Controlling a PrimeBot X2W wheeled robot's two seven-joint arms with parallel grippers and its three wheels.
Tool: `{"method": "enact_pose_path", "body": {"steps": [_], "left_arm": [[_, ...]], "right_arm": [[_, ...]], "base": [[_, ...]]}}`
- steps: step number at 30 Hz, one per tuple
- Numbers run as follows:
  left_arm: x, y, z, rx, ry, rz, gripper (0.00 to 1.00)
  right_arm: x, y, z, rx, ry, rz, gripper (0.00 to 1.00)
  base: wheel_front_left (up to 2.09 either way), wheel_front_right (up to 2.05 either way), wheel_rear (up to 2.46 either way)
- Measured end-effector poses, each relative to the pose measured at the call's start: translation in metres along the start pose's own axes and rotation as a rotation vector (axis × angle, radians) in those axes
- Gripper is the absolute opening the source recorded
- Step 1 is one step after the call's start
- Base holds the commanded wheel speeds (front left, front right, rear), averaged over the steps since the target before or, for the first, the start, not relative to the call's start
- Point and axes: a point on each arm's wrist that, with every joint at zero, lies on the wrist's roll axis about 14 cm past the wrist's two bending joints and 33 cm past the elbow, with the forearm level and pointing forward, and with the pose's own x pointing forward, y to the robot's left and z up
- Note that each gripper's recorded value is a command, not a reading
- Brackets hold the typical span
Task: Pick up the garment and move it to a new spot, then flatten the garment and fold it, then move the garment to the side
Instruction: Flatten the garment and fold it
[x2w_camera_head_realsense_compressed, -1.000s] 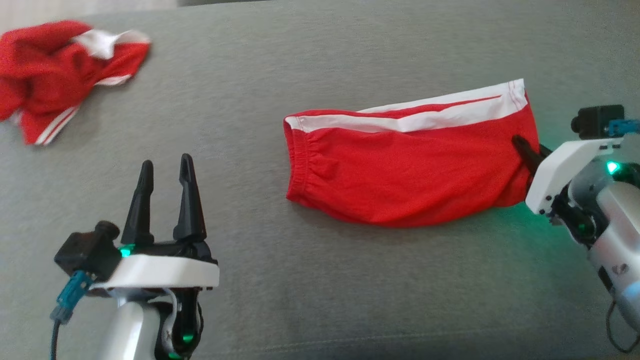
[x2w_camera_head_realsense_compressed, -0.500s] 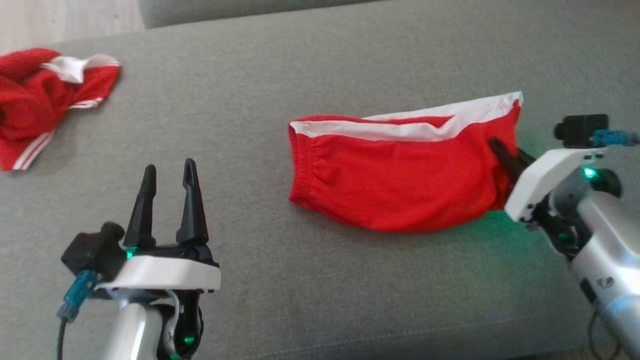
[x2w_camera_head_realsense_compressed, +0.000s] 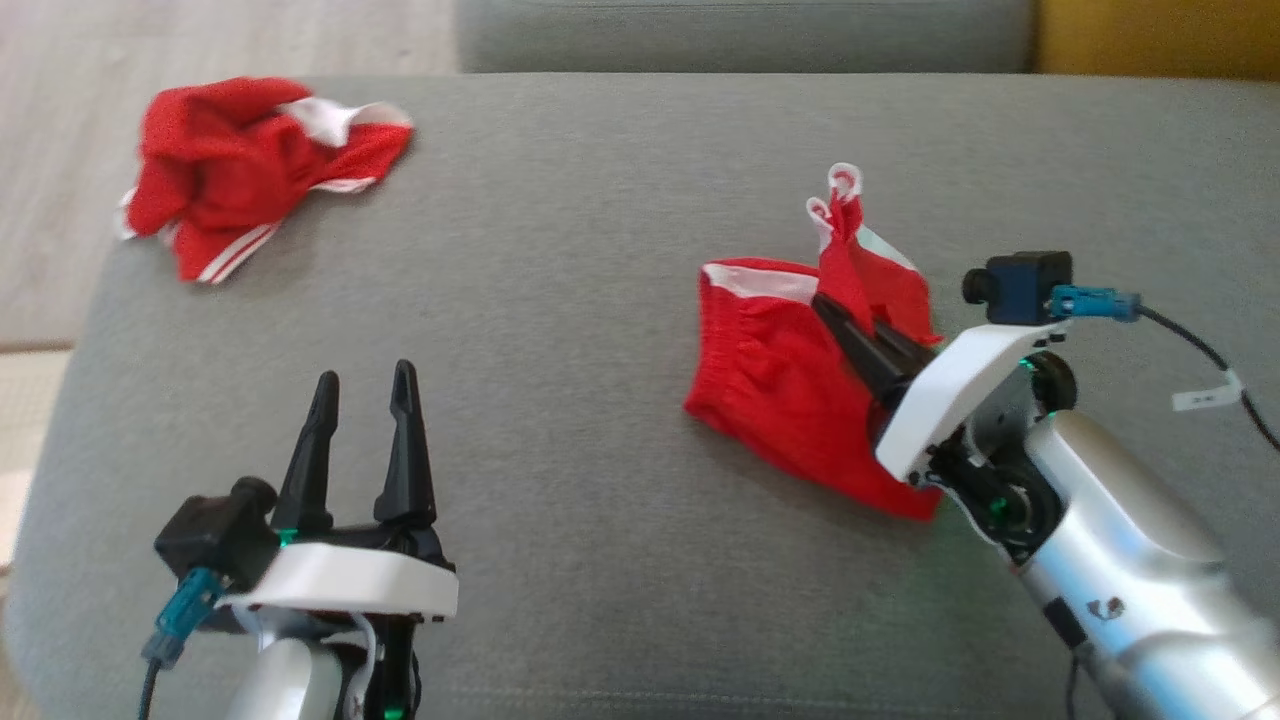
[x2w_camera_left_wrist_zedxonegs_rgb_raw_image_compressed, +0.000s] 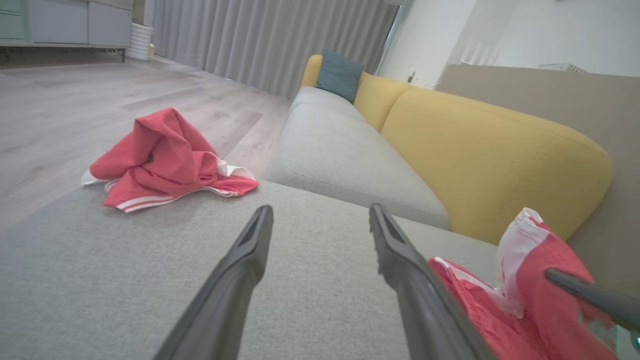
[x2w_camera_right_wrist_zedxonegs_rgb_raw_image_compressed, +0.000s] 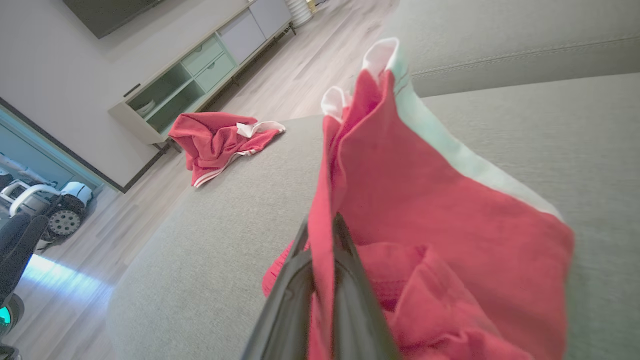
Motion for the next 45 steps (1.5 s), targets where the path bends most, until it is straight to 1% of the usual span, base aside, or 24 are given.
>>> {"method": "enact_pose_path", "body": {"steps": [2, 9, 10, 11, 12, 13, 14, 15, 17, 18, 22, 26, 28, 31, 33, 35, 36, 37, 38, 39, 40, 43, 45], "left_arm": [[-0.004, 0.007, 0.003, 0.005, -0.008, 0.023, 1.00], [-0.014, 0.027, 0.009, 0.008, -0.019, 0.091, 1.00], [-0.015, 0.030, 0.009, 0.009, -0.019, 0.099, 1.00], [-0.016, 0.032, 0.009, 0.011, -0.018, 0.105, 1.00], [-0.016, 0.033, 0.008, 0.011, -0.017, 0.110, 1.00], [-0.017, 0.034, 0.008, 0.012, -0.015, 0.113, 1.00], [-0.017, 0.034, 0.008, 0.012, -0.014, 0.114, 1.00], [-0.017, 0.034, 0.007, 0.011, -0.012, 0.114, 1.00], [-0.016, 0.033, 0.006, 0.008, -0.010, 0.110, 1.00], [-0.015, 0.030, 0.004, 0.006, -0.004, 0.103, 1.00], [-0.011, 0.022, 0.000, -0.001, 0.006, 0.078, 1.00], [-0.006, 0.010, -0.004, -0.012, 0.013, 0.041, 1.00], [-0.004, 0.003, -0.006, -0.018, 0.017, 0.020, 1.00], [-0.001, -0.010, -0.010, -0.027, 0.028, -0.018, 1.00], [0.000, -0.017, -0.012, -0.035, 0.032, -0.035, 1.00], [0.001, -0.021, -0.014, -0.040, 0.038, -0.043, 1.00], [0.002, -0.021, -0.015, -0.041, 0.041, -0.044, 1.00], [0.002, -0.021, -0.017, -0.041, 0.045, -0.044, 1.00], [0.002, -0.021, -0.018, -0.041, 0.048, -0.043, 1.00], [0.003, -0.020, -0.019, -0.042, 0.052, -0.042, 1.00], [0.003, -0.020, -0.020, -0.041, 0.054, -0.040, 1.00], [0.003, -0.015, -0.022, -0.039, 0.059, -0.026, 1.00], [0.002, -0.011, -0.022, -0.037, 0.062, -0.013, 1.00]], "right_arm": [[0.010, 0.011, -0.003, 0.009, 0.012, 0.026, 0.00], [0.033, 0.021, -0.025, 0.021, 0.085, 0.045, 0.00], [0.036, 0.022, -0.028, 0.025, 0.095, 0.046, 0.05], [0.039, 0.024, -0.031, 0.027, 0.104, 0.047, 0.29], [0.041, 0.025, -0.034, 0.033, 0.110, 0.047, 0.43], [0.042, 0.026, -0.037, 0.039, 0.117, 0.049, 0.77], [0.044, 0.028, -0.039, 0.044, 0.122, 0.051, 0.99], [0.045, 0.030, -0.039, 0.045, 0.122, 0.054, 1.00], [0.046, 0.034, -0.036, 0.040, 0.111, 0.063, 1.00], [0.046, 0.038, -0.026, 0.037, 0.079, 0.074, 1.00], [0.041, 0.044, -0.008, 0.021, 0.014, 0.097, 1.00], [0.029, 0.042, 0.015, 0.018, -0.080, 0.094, 1.00], [0.019, 0.030, 0.029, 0.009, -0.141, 0.066, 1.00], [0.003, 0.001, 0.044, -0.056, -0.200, -0.015, 1.00], [-0.007, -0.018, 0.046, -0.075, -0.216, -0.072, 1.00], [-0.014, -0.033, 0.035, -0.097, -0.190, -0.119, 1.00], [-0.015, -0.039, 0.029, -0.104, -0.177, -0.138, 0.84], [-0.016, -0.044, 0.021, -0.115, -0.156, -0.153, 0.58], [-0.016, -0.047, 0.014, -0.128, -0.136, -0.163, 0.41], [-0.016, -0.051, 0.008, -0.138, -0.116, -0.173, 0.32], [-0.015, -0.054, 0.003, -0.147, -0.098, -0.180, 0.20], [-0.010, -0.058, -0.012, -0.159, -0.047, -0.186, 0.00], [-0.005, -0.060, -0.026, -0.186, 0.004, -0.185, 0.00]], "base": [[0.00, 0.00, 0.00], [0.00, 0.00, 0.00], [0.00, 0.00, 0.00], [0.00, 0.00, 0.00], [0.00, 0.00, 0.00], [0.00, 0.00, 0.00], [0.00, 0.00, 0.00], [0.00, 0.00, 0.00], [0.00, 0.00, 0.00], [0.00, 0.00, 0.00], [0.00, 0.00, 0.00], [0.00, 0.00, 0.00], [0.00, 0.00, 0.00], [0.00, 0.00, 0.00], [0.00, 0.00, 0.00], [0.00, 0.00, 0.00], [0.00, 0.00, 0.00], [0.00, 0.00, 0.00], [0.00, 0.00, 0.00], [0.00, 0.00, 0.00], [0.00, 0.00, 0.00], [0.00, 0.00, 0.00], [0.00, 0.00, 0.00]]}}
